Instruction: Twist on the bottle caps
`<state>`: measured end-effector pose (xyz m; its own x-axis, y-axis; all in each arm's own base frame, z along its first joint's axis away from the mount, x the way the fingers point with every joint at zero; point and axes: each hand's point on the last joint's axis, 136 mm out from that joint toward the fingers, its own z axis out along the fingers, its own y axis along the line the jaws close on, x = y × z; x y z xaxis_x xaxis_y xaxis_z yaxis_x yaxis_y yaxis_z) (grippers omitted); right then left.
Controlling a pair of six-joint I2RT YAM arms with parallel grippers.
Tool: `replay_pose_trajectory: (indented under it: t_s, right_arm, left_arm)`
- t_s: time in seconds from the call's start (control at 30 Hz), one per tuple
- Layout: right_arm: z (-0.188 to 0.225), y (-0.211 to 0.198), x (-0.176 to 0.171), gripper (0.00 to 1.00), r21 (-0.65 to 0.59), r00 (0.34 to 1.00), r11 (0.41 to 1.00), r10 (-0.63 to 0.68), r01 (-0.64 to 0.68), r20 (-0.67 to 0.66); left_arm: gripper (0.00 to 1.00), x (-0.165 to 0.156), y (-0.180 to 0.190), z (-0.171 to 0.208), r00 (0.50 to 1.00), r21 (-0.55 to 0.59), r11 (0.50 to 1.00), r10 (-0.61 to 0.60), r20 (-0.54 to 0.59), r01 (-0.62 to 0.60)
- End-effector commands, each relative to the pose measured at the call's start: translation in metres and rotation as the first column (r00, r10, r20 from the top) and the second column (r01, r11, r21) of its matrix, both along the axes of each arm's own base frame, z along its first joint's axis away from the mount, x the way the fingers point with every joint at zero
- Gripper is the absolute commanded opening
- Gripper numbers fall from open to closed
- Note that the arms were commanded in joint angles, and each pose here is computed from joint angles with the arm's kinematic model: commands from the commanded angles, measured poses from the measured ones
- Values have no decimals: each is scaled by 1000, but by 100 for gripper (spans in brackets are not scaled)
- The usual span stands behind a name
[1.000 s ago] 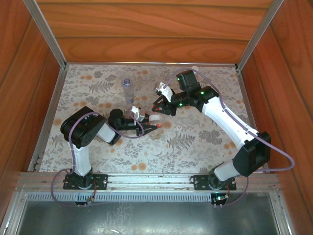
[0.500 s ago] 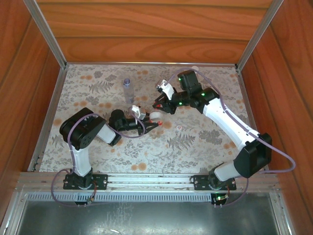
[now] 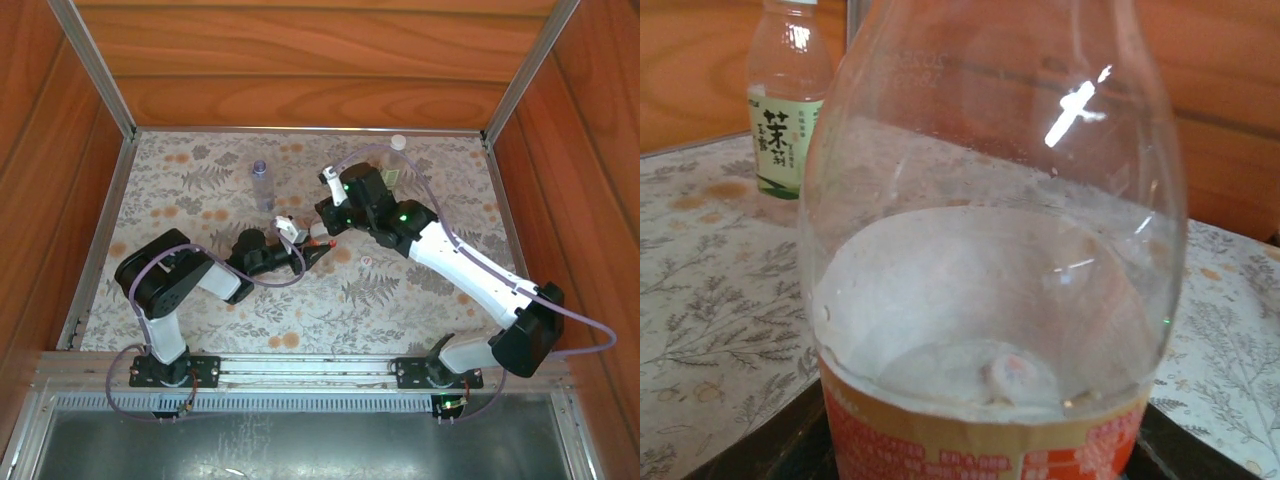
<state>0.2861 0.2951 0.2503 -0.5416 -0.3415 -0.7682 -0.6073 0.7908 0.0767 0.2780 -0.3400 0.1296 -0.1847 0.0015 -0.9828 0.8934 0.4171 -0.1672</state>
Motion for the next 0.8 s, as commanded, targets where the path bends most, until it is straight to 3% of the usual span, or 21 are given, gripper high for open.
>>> replay_pose_trajectory:
  t_s: [0.0,0.13,0.27,0.43,0.57,0.77]
  right_arm:
    - [-48,-40,-13,32,-255,973,946,-223,201,-62]
    - [-45,-37,-13,33,-260,972,941,-234,217,-36]
    - [-27,-24,-10,36,-194,987,968,-163,161,7]
    - [10,5,-17,57,-62,997,997,50,-46,62]
    - [35,1,-16,69,22,989,993,114,-116,97]
    - [45,-14,-24,67,132,954,945,290,-298,76]
  left_arm:
    - [53,23,12,-13,990,59,989,135,-28,-133]
    - [53,21,12,-17,991,70,990,128,-38,-125]
    - [53,16,12,-25,993,90,991,109,-52,-104]
    - [53,4,9,-34,997,105,994,28,-73,-20]
    - [53,-9,5,-36,995,103,993,-54,-81,62]
    - [53,-32,0,-39,970,83,970,-222,-96,230]
